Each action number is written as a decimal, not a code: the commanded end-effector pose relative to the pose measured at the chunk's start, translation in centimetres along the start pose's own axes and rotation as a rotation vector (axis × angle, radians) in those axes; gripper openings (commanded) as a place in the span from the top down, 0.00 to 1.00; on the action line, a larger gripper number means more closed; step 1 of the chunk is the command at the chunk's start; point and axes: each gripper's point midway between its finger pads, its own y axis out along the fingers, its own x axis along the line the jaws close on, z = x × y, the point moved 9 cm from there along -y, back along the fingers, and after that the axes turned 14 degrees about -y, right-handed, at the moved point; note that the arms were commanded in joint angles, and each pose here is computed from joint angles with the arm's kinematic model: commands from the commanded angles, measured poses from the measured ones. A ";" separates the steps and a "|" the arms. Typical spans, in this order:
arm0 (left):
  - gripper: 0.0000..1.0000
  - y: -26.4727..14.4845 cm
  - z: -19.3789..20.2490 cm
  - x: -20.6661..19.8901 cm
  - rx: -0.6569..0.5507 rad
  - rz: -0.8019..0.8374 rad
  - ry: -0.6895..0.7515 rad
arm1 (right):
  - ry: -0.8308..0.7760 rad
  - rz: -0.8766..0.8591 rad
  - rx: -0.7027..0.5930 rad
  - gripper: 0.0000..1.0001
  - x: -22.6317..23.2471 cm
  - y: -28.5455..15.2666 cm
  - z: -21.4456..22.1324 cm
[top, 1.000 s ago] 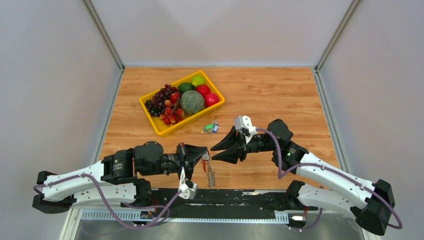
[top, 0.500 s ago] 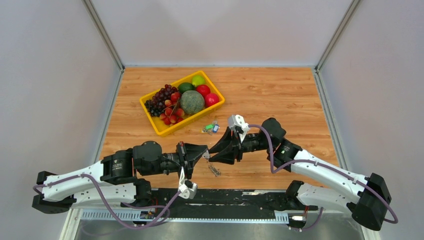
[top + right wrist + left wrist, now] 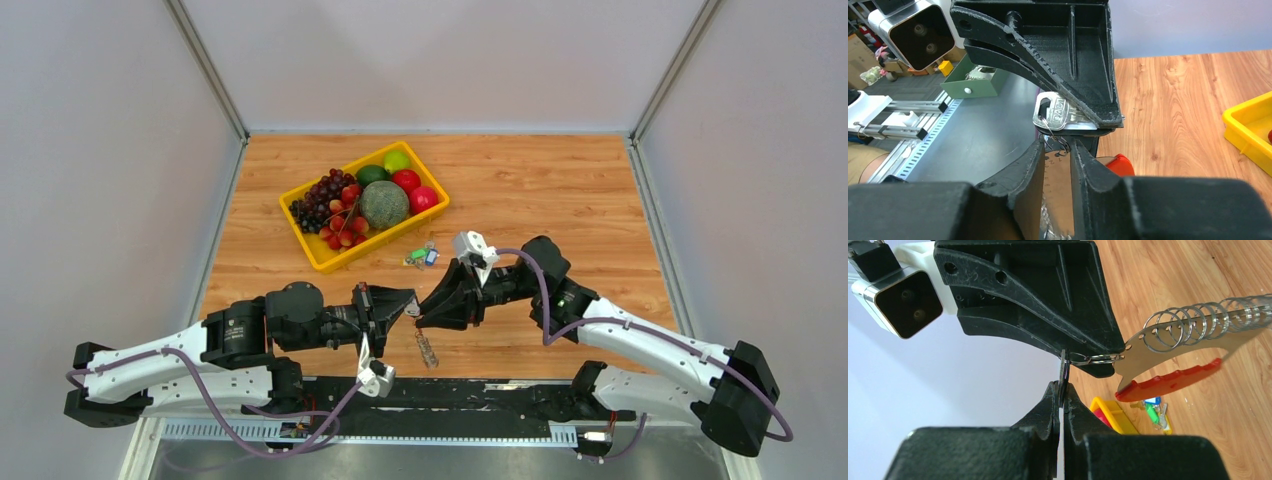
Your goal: Remove the keys from the keyring
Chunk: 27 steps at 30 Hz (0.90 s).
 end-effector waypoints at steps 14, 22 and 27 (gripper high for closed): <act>1.00 -1.1 -0.6 1.2 -0.042 -0.109 0.014 | -0.021 0.039 -0.017 1.00 0.3 -0.2 -1.6; 1.00 -1.2 0.3 -0.1 -0.031 -0.114 -0.002 | 0.085 0.240 -0.112 1.00 0.1 -0.8 -2.4; 1.00 -0.5 1.5 -0.9 0.063 -0.098 0.012 | 0.260 0.301 -0.185 1.00 -0.3 -0.4 -3.0</act>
